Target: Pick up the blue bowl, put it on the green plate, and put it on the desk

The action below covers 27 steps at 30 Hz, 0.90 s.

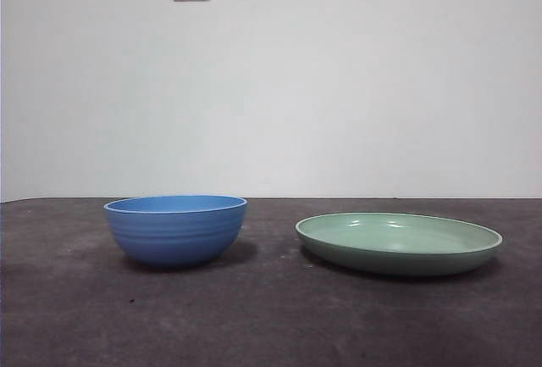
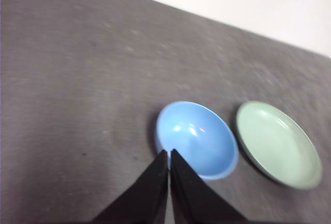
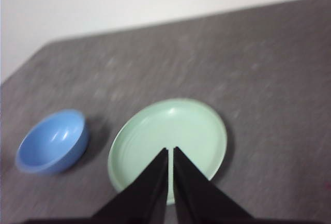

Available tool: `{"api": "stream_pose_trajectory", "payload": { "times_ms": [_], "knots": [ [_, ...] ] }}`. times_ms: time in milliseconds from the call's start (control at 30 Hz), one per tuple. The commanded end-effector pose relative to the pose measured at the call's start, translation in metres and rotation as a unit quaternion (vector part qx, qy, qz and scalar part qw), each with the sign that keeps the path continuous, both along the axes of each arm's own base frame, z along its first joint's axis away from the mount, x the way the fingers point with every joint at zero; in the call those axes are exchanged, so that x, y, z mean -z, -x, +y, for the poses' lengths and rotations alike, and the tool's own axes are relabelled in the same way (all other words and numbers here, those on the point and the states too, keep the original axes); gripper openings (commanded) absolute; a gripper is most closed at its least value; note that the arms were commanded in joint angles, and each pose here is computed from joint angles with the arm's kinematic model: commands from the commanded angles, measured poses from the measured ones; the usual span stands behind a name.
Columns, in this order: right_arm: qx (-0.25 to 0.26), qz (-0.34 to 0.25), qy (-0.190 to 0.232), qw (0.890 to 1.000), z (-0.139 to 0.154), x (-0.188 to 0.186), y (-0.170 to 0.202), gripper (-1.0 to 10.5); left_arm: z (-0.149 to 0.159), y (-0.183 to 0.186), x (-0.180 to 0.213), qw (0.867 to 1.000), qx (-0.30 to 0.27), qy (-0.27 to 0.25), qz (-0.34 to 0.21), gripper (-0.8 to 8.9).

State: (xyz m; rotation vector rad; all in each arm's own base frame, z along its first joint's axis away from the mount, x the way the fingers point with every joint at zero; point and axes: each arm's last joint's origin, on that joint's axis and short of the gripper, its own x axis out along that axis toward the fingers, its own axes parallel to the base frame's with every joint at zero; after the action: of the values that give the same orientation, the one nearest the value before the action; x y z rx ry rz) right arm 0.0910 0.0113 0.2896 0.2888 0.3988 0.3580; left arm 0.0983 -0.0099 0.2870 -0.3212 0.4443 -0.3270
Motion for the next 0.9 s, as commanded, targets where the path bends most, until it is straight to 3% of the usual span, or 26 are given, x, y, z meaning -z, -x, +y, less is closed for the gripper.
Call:
{"api": "stream_pose_trajectory", "payload": {
  "times_ms": [33,200,467,667,900],
  "knots": [
    [-0.049,0.012,0.03,0.998,0.002,-0.015,-0.008,0.1,-0.002,-0.004,-0.013,0.999,0.044,-0.023,-0.003,0.1],
    [-0.129,0.058,0.039,0.989,0.005,-0.032,-0.024,0.1,-0.011,-0.01,-0.025,0.992,0.12,-0.024,0.029,0.1],
    [-0.207,0.119,0.05,0.97,0.014,-0.041,-0.031,0.1,-0.027,-0.012,-0.033,0.973,0.22,-0.03,0.07,0.1],
    [-0.239,0.142,0.059,0.959,0.02,-0.037,-0.024,0.1,-0.032,-0.01,-0.031,0.965,0.247,-0.038,0.086,0.1],
    [-0.246,0.148,0.058,0.956,0.021,-0.037,-0.023,0.1,-0.032,-0.01,-0.031,0.965,0.247,-0.038,0.085,0.38]
  ]
}}
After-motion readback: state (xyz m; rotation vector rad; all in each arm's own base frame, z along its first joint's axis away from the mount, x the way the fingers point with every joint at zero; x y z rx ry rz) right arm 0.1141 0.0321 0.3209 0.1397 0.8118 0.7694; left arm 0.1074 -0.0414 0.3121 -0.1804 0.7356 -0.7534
